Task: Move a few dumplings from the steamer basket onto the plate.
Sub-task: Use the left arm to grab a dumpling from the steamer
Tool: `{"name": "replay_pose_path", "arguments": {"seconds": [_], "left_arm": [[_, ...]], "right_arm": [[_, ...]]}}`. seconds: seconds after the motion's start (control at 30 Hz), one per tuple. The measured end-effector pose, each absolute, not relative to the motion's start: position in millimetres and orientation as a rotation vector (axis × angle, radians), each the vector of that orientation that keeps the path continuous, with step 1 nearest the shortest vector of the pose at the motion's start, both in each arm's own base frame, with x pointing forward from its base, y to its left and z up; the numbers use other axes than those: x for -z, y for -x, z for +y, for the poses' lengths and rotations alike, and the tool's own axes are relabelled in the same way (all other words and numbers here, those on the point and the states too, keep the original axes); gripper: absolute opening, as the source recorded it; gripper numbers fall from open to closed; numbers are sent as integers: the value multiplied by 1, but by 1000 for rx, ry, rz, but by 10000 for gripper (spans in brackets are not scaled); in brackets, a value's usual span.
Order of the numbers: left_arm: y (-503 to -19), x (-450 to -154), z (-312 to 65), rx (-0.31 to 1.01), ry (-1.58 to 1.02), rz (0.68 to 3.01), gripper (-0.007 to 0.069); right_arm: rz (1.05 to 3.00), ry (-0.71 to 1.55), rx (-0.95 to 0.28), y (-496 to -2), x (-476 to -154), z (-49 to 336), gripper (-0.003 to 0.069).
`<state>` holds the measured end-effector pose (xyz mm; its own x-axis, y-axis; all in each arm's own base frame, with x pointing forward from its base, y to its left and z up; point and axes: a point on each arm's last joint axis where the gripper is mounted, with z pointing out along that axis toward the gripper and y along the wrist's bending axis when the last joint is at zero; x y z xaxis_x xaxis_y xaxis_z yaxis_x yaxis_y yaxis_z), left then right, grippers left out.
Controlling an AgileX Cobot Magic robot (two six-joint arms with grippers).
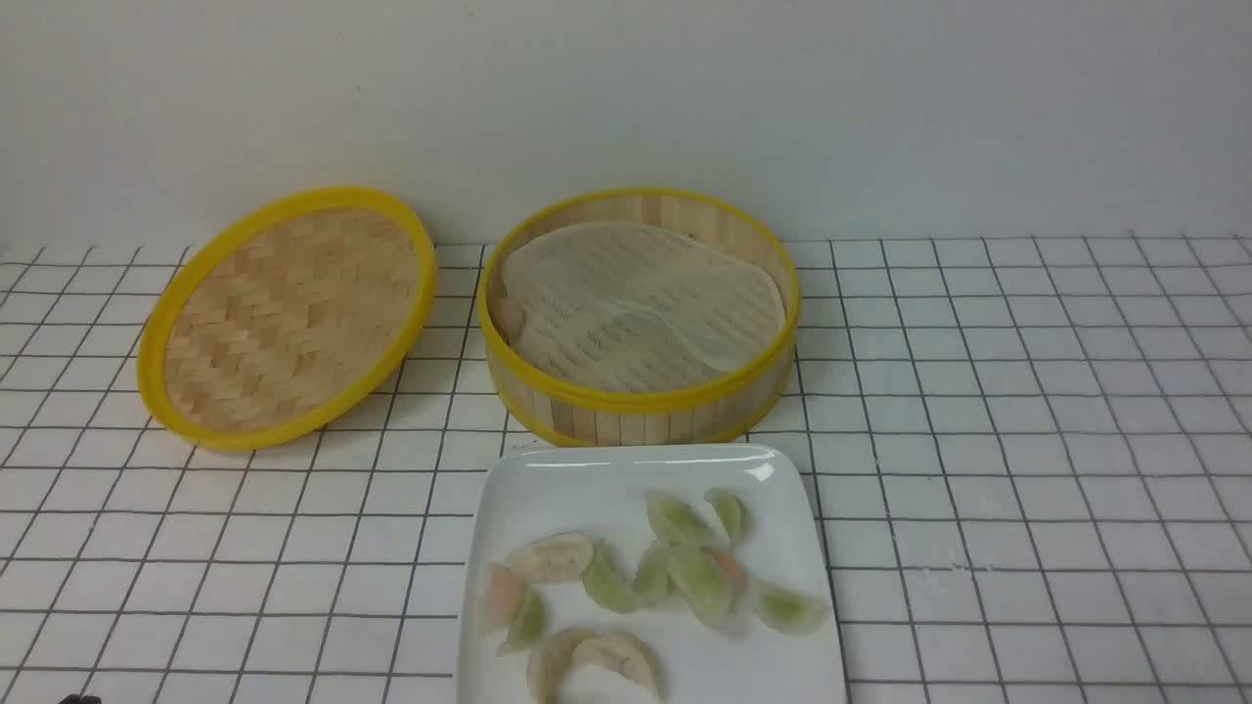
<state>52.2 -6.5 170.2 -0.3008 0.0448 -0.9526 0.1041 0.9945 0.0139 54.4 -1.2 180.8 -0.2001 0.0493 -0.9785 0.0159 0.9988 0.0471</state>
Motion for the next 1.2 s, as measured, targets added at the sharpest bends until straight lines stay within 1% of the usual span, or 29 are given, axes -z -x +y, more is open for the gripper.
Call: {"name": "replay_pose_path", "arguments": {"seconds": [1.2], "left_arm": [[-52,-171,-7,65,-103,1871,-6]], "right_arm": [[1772,-48,-30,-54,-181,-1,-14]]}}
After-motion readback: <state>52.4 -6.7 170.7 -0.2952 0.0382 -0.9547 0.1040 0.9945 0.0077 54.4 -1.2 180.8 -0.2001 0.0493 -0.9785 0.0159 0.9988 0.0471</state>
